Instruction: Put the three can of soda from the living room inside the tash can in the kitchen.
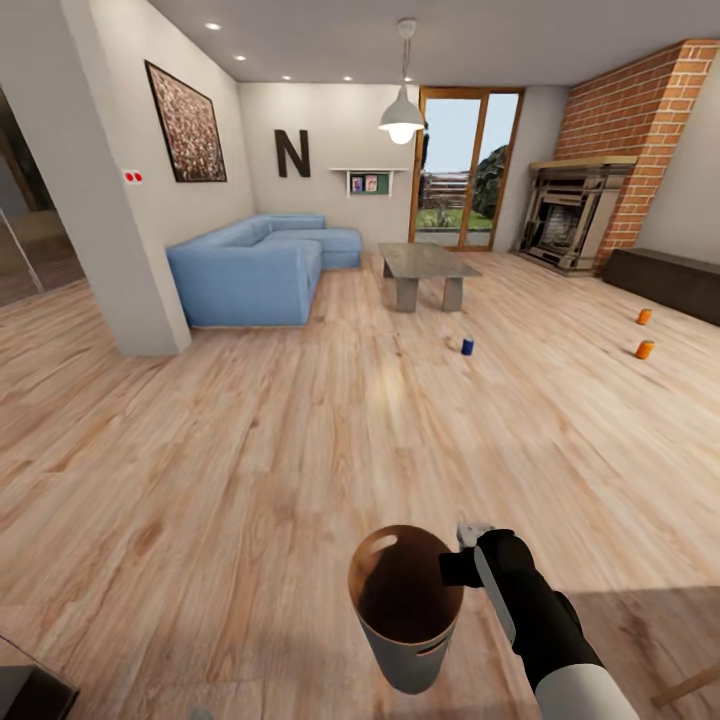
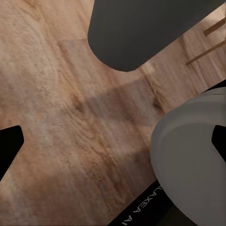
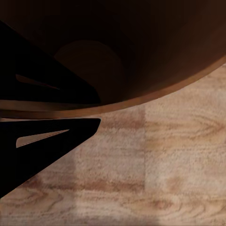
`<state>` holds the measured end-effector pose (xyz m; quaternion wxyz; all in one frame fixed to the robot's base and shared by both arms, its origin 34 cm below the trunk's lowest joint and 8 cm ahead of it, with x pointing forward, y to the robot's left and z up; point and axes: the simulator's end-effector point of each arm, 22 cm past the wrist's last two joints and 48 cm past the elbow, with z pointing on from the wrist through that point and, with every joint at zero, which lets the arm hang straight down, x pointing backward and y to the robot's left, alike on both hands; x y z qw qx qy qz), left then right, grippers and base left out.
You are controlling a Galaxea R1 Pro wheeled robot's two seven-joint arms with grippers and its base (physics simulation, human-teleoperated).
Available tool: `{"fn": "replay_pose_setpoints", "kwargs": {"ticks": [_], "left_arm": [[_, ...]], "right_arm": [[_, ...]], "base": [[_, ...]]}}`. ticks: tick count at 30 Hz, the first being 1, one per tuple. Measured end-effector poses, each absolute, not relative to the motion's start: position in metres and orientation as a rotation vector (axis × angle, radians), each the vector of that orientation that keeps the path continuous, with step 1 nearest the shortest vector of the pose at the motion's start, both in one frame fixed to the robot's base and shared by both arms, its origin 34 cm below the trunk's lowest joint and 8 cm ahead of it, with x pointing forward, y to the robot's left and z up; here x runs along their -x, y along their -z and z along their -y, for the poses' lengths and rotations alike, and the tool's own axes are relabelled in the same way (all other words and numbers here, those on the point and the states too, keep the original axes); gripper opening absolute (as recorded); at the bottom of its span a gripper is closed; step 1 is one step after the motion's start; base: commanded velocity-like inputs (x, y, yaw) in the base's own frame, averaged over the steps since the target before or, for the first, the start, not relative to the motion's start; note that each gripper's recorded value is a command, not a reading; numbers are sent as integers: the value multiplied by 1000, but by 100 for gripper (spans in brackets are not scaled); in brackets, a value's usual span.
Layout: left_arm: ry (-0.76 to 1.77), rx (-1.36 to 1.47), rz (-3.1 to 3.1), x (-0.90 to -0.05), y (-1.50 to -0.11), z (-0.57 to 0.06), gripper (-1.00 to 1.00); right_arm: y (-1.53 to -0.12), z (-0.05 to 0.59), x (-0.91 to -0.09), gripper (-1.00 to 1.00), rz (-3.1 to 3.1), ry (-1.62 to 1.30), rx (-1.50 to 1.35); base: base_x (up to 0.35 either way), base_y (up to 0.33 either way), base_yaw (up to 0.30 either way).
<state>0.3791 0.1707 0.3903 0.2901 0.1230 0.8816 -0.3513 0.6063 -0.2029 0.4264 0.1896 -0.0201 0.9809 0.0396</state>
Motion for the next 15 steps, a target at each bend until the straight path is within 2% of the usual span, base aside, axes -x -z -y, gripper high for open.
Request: {"fn": "replay_pose_setpoints", "kwargs": {"ticks": [6,15], "left_arm": [[937,-328,-2352,-379,-390,-171,100],[937,-328,-2352,-379,-390,-171,100]], "right_arm": [[-426,202,-606,-100,-2757,-118,54],[-426,203,-606,-100,-2757,-113,56]], "base": [[345,0,-58],[345,0,-253]]}}
